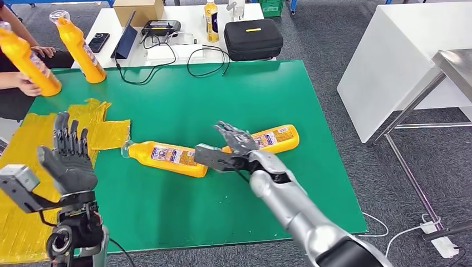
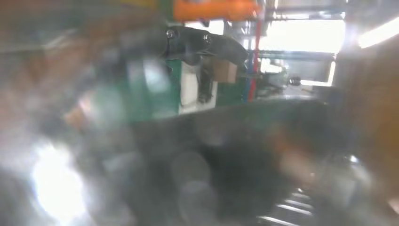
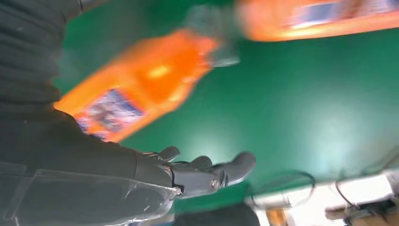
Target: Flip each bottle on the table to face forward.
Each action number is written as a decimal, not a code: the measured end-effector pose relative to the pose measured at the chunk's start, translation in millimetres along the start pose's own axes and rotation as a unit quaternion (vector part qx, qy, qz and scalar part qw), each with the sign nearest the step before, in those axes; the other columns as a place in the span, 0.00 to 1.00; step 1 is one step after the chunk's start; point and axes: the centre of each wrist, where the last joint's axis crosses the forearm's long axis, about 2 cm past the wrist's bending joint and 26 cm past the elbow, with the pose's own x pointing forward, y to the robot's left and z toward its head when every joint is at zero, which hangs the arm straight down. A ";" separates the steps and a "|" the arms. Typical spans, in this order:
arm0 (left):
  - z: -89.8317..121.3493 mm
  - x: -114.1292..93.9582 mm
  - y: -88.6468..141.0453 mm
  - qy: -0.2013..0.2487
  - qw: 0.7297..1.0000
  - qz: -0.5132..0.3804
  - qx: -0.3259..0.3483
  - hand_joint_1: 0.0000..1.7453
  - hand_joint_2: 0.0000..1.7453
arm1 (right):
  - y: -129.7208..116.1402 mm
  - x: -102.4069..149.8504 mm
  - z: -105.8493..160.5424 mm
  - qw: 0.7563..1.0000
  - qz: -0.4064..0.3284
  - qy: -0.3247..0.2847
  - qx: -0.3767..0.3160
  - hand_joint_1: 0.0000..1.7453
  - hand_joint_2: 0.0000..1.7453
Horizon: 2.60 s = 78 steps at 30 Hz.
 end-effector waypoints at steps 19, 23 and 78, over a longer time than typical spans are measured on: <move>37.9 3.8 49.2 0.016 0.999 -0.028 0.033 0.00 0.00 | -141.2 -186.8 175.2 0.975 0.144 0.150 -0.076 0.00 1.00; 36.8 3.6 48.3 0.018 0.999 -0.025 0.031 0.00 0.00 | -148.1 -189.9 173.0 0.965 0.180 0.169 -0.086 0.00 1.00; -4.7 -16.7 4.3 0.031 0.999 0.028 -0.013 0.00 0.00 | -37.2 -104.4 15.0 0.952 0.206 0.214 0.068 0.00 1.00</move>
